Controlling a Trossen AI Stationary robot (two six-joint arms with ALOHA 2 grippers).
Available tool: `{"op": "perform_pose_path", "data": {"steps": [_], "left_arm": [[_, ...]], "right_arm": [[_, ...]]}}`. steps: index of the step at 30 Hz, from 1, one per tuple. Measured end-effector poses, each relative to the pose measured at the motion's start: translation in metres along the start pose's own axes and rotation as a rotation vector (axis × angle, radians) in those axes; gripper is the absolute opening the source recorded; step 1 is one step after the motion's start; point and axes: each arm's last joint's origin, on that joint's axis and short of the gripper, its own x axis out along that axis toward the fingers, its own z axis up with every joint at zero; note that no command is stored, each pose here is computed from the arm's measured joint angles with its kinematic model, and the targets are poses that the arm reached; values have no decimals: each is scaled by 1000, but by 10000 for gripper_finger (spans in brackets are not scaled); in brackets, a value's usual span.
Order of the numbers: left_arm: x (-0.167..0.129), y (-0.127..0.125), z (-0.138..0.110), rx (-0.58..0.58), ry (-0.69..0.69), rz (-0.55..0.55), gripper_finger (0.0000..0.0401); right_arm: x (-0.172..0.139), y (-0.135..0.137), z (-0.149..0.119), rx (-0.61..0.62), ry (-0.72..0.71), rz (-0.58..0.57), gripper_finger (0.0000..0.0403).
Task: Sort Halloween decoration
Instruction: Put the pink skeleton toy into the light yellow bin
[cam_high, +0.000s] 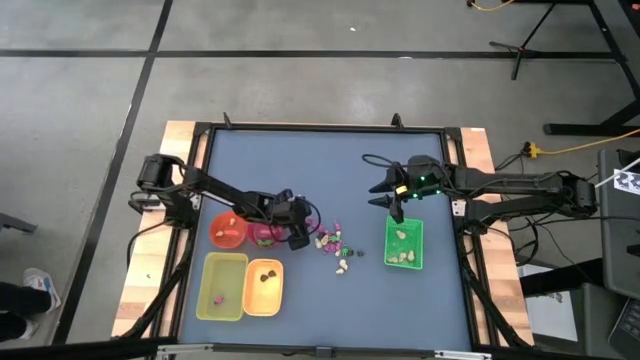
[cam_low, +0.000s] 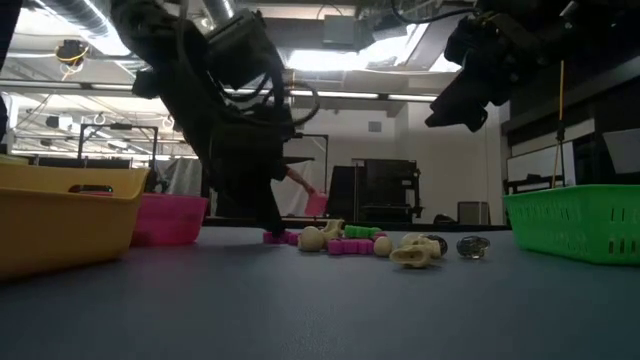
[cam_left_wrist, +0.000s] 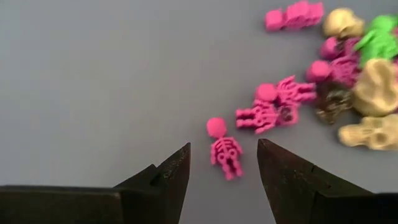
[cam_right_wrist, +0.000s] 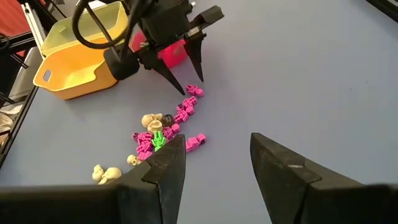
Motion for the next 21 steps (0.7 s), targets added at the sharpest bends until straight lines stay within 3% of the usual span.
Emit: {"op": "perform_pose_path", "data": {"steps": [8,21], "left_arm": [[10,0,-6,12,30,13,161],[11,0,-6,14,35,6,88]], "right_arm": [[0,0,0,-3,-2,0,177],[0,0,0,-3,-3,0,177]]}}
